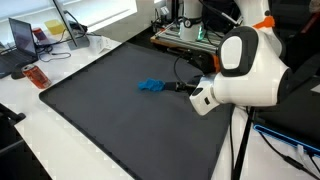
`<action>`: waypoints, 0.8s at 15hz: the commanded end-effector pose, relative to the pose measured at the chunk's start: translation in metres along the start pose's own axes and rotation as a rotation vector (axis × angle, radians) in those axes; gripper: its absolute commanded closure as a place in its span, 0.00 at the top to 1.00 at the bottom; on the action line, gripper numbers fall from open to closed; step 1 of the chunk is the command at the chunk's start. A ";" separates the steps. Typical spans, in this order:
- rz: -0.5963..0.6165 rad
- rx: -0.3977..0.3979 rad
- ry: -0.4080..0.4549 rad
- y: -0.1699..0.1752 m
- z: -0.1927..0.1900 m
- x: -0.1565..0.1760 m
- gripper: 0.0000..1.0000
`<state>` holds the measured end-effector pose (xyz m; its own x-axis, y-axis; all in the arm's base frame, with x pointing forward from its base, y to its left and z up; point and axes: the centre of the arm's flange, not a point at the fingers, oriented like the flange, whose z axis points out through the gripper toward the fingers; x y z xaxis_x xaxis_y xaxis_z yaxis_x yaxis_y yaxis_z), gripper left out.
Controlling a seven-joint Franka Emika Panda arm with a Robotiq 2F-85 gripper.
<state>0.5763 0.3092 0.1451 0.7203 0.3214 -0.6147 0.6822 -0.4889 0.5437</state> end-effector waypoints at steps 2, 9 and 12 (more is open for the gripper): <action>0.029 -0.021 0.060 -0.001 0.021 -0.028 1.00; -0.003 -0.096 0.067 -0.002 0.025 -0.061 1.00; -0.039 -0.141 0.094 -0.009 0.023 -0.080 1.00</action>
<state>0.5410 0.2826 0.1594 0.7151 0.3642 -0.5967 0.6984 -0.4066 0.5889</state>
